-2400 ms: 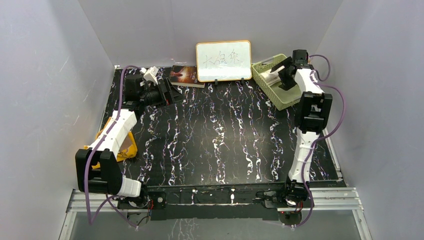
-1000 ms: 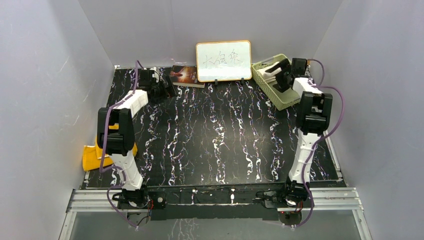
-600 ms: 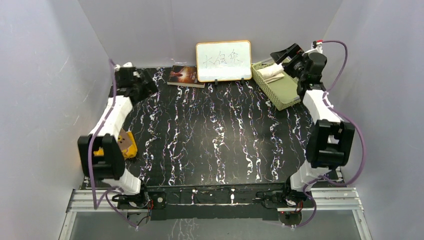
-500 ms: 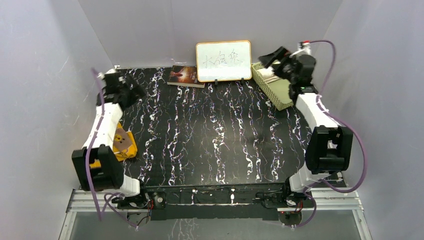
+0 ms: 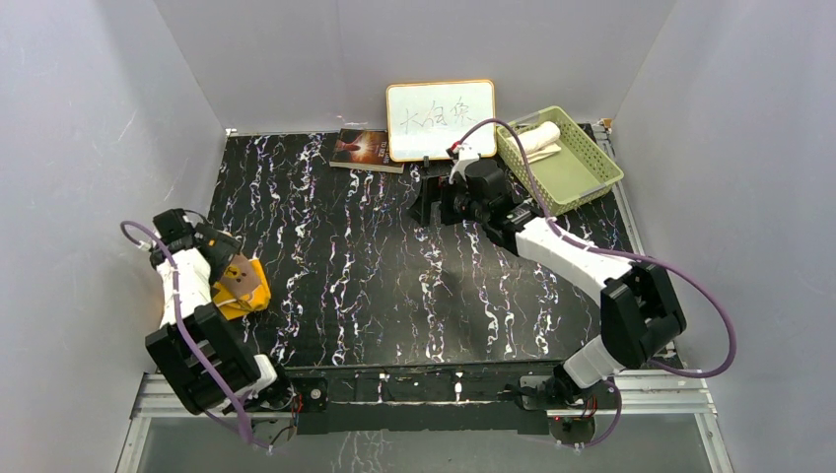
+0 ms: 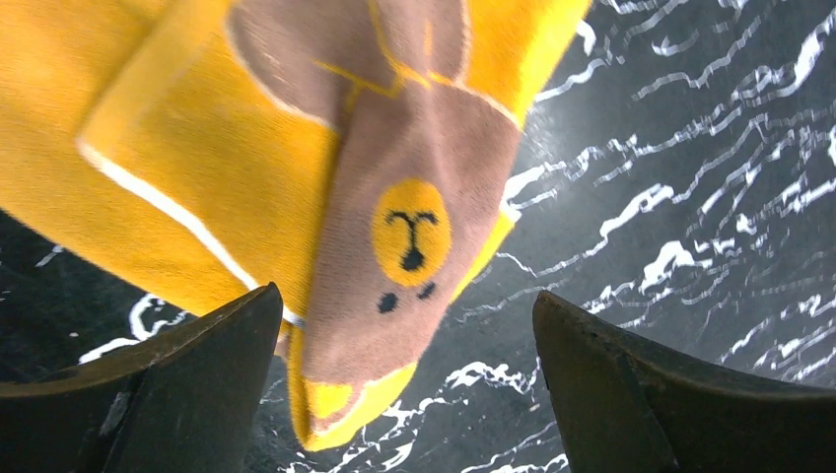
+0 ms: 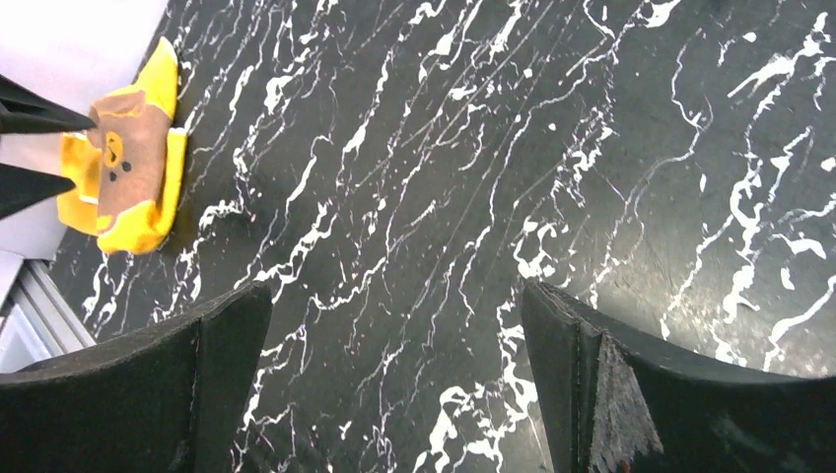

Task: Roll the towels
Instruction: Move the towel to the center of the board.

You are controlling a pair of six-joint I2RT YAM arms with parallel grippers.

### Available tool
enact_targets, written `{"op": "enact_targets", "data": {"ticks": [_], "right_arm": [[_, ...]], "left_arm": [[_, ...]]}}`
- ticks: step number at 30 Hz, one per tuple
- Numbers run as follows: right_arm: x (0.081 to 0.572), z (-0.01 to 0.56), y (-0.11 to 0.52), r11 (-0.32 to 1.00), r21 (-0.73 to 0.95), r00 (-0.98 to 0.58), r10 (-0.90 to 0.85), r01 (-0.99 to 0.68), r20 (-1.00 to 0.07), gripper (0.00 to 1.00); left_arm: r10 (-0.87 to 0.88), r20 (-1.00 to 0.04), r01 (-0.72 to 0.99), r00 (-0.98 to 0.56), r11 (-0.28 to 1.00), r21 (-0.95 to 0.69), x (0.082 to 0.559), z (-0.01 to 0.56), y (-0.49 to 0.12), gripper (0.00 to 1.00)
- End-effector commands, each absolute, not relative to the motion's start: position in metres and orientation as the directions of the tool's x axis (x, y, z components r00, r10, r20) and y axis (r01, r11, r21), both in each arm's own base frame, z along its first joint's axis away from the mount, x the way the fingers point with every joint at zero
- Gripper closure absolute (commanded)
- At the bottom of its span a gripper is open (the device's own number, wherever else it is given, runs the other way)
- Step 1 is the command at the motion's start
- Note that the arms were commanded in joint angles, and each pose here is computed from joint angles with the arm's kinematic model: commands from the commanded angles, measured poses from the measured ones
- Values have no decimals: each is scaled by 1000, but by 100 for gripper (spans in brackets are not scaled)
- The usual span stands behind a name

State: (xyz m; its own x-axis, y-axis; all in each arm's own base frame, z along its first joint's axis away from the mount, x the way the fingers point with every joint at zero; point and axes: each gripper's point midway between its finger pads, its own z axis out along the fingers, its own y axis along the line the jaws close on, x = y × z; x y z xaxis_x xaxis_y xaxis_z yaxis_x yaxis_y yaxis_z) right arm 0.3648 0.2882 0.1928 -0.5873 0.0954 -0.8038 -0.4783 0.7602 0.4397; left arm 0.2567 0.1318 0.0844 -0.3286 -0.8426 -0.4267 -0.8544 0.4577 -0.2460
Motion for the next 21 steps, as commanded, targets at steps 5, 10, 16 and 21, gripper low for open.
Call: {"op": "enact_targets", "data": {"ticks": [5,10,16,21], "right_arm": [[311,205,286,754,427,-681,-37,-500,-732,2],[282,214,276,796,502,-840,-14,-338,-543,2],[325,190,305,773,507,-790,12,-381,-613,2],[339,152,325,733,551,-771,57,-400,-635,2]], "left_arm": [[-926,-270,-874,-265,349,-338,241,73,113,2],[-933,-305,-922,-192,278,-270,221,87,120,2],[-910,-383,-932,-157,265,-248,222,77,136,2],[-872,-480,-961,-95,207,-185,215,89,162,2]]}}
